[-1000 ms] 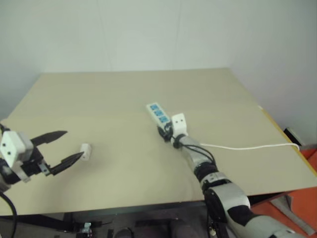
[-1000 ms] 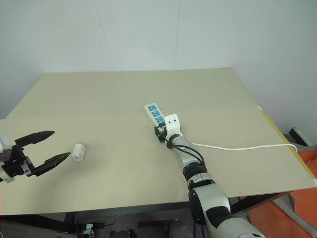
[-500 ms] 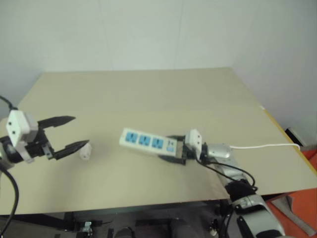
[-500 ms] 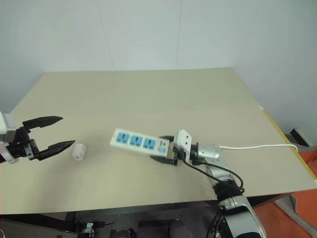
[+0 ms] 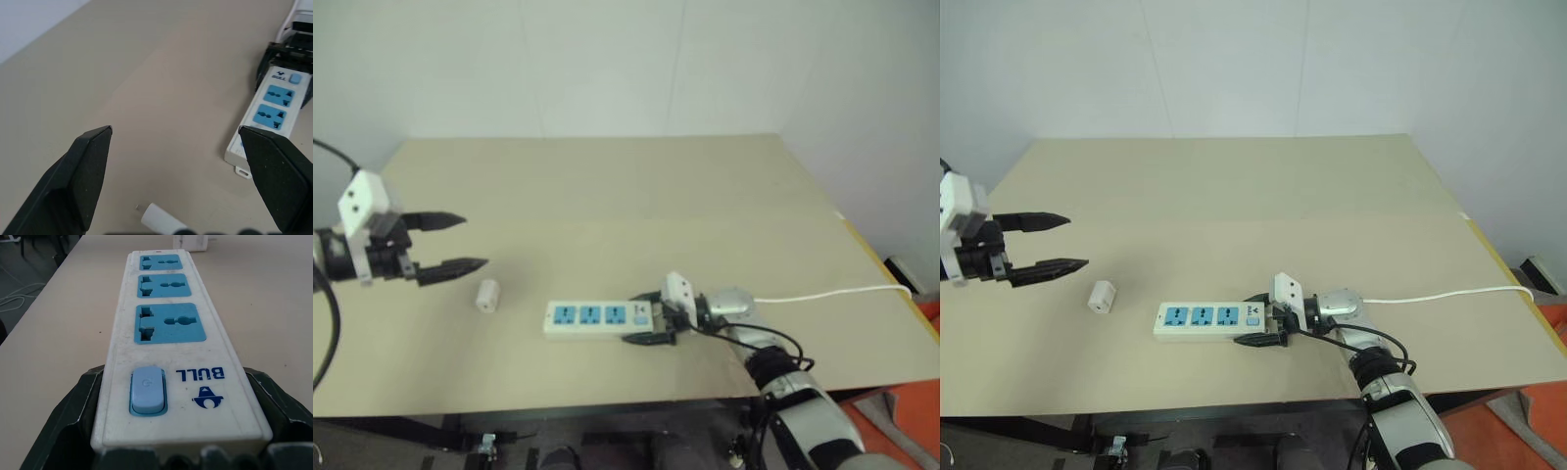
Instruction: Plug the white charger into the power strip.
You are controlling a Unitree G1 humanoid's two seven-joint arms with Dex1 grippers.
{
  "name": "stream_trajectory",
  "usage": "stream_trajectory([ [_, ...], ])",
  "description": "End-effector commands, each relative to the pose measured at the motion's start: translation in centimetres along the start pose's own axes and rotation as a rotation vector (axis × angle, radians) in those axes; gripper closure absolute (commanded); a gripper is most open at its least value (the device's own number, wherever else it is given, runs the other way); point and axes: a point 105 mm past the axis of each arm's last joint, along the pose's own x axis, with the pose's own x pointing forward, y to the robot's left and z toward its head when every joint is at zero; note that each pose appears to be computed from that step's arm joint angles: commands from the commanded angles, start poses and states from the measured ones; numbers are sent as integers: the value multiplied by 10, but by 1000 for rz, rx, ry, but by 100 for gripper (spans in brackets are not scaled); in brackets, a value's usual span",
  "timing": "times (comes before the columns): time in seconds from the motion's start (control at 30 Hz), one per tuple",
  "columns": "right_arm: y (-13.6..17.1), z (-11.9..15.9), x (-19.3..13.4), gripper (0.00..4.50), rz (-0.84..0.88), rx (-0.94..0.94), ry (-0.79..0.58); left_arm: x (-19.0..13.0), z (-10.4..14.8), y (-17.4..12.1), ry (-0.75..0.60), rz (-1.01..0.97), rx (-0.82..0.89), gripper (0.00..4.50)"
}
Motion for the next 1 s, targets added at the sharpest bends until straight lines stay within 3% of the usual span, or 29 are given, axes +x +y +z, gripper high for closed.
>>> stream_trajectory([
  [0.03, -5, 9, 6, 110, -9, -44, -25, 2, 9, 15, 82, 61, -59, 0],
  [0.17, -6, 9, 10, 110, -24, -45, -31, 15, 19, 30, 154, 117, -117, 0],
  [0.3, -7, 9, 10, 110, -38, -46, -38, 28, 23, 38, 217, 115, -44, 0],
  [0.4, -7, 8, 8, 110, -41, -45, -35, 38, 19, 36, 238, 37, 291, 0],
  [0.5, -9, 8, 5, 110, -38, -40, -26, 46, 6, 39, 349, -68, 603, 0],
  [0.63, -9, 8, 2, 110, -30, -36, -20, 62, 17, 37, 311, -212, 772, 0],
  [0.7, -9, 8, 0, 110, -33, -24, -18, 68, 17, 31, 318, -314, 960, 0],
  [1.0, -8, 7, -12, 110, -47, -10, 7, 79, -1, 11, 434, -656, 1343, 0],
])
